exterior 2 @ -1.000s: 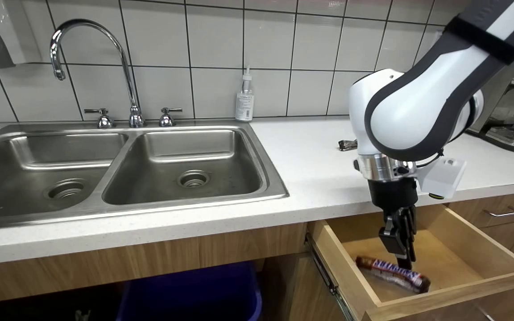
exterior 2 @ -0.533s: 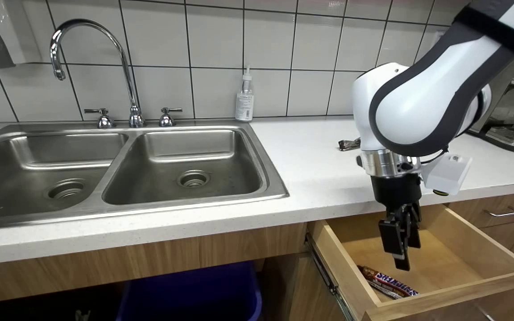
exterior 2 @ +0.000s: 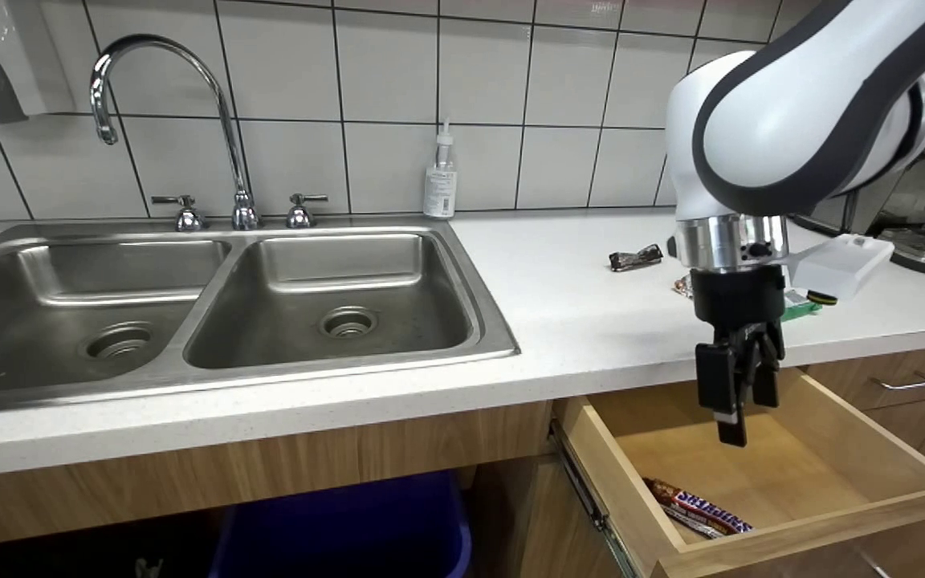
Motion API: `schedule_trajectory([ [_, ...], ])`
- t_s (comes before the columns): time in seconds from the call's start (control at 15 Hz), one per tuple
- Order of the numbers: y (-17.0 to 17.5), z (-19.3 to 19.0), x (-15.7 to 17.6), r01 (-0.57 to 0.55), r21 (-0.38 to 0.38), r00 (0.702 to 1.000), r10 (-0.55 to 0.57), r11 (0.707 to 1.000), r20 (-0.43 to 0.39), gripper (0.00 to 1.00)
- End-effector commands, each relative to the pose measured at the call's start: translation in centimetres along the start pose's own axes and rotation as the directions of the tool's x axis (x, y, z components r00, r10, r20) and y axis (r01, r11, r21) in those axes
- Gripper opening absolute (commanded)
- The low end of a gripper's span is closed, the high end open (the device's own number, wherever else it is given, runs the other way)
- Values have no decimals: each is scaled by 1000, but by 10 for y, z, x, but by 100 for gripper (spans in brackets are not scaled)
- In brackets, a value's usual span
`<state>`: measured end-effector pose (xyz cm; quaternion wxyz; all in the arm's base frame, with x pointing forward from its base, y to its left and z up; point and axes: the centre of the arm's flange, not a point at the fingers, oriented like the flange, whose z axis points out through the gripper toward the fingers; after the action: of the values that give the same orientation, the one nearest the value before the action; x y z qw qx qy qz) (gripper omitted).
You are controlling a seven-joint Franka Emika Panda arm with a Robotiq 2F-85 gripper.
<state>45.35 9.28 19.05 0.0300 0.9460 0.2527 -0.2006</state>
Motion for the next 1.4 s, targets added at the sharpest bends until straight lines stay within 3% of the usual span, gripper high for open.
schedule_trajectory([
  [0.0, 12, -26, -24, -52, 15, 998, 53, 999, -15, 100],
  [0.87, 73, -91, -15, -205, 51, 972, 209, 978, -107, 100],
  [1.33, 91, -122, 3, -332, 113, 923, 347, 937, -165, 100],
])
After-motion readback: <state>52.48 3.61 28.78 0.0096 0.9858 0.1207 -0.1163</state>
